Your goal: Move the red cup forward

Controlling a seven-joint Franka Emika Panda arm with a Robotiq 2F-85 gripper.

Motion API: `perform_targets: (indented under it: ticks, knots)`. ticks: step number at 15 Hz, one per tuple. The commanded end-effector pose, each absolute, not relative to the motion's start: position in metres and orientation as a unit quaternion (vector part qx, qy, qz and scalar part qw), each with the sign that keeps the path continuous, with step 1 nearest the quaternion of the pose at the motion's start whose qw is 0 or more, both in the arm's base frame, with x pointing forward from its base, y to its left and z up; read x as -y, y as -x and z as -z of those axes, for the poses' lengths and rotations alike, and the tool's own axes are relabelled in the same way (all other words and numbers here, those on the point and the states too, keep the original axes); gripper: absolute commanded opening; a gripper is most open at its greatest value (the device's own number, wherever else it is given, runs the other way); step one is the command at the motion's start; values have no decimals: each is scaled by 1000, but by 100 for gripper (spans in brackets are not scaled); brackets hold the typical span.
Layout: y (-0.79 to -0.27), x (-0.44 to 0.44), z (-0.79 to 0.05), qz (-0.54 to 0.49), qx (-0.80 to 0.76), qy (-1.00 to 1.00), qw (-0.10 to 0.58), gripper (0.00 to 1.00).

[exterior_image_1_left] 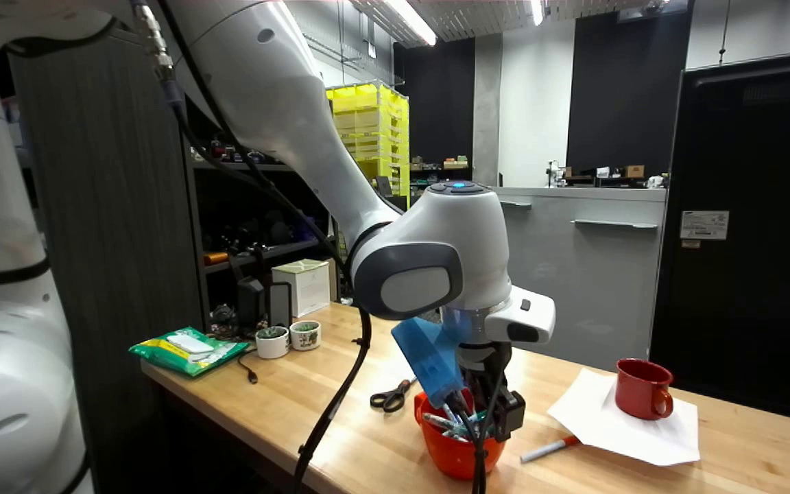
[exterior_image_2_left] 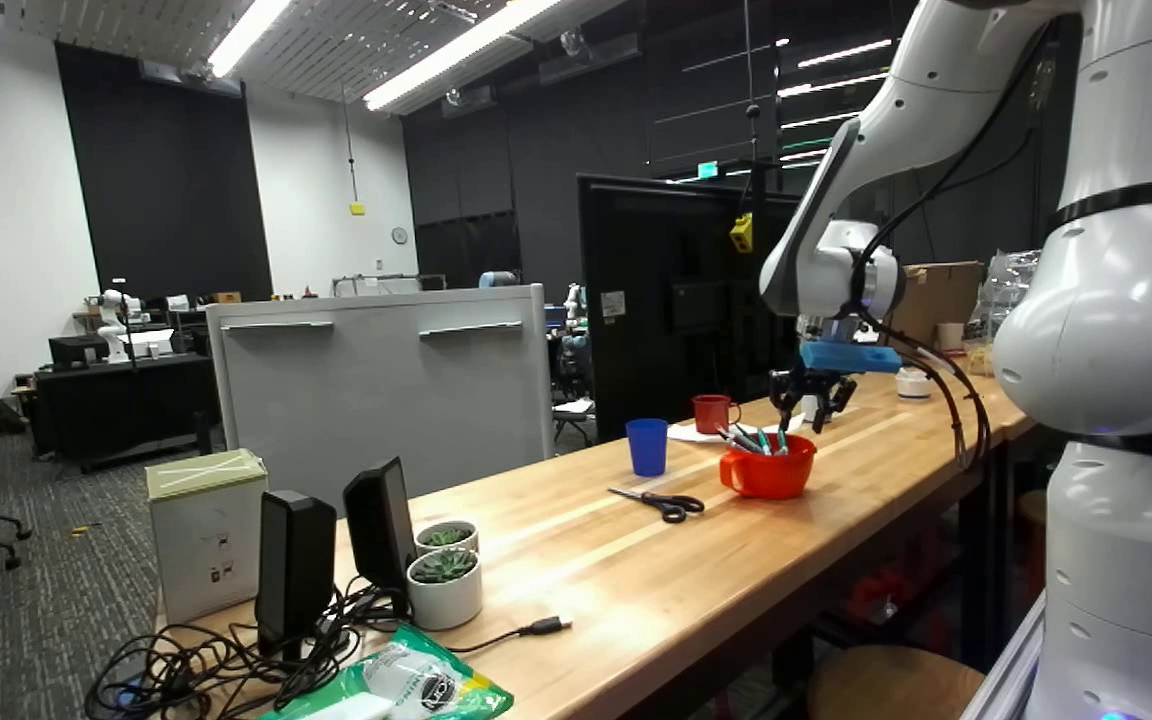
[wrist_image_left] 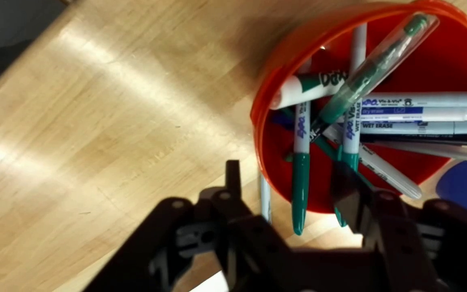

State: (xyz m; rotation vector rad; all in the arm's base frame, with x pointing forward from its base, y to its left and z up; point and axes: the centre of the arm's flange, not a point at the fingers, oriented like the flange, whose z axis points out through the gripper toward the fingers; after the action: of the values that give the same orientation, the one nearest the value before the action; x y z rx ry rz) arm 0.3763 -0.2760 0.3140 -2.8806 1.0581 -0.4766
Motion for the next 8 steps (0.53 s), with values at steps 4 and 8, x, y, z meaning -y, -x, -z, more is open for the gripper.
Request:
perform_targets:
  ticks: [4,8]
  knots:
    - [-371,267,-329,159,-322,933,31,100]
    - [-381,271,-334,141,-322,935,53,100]
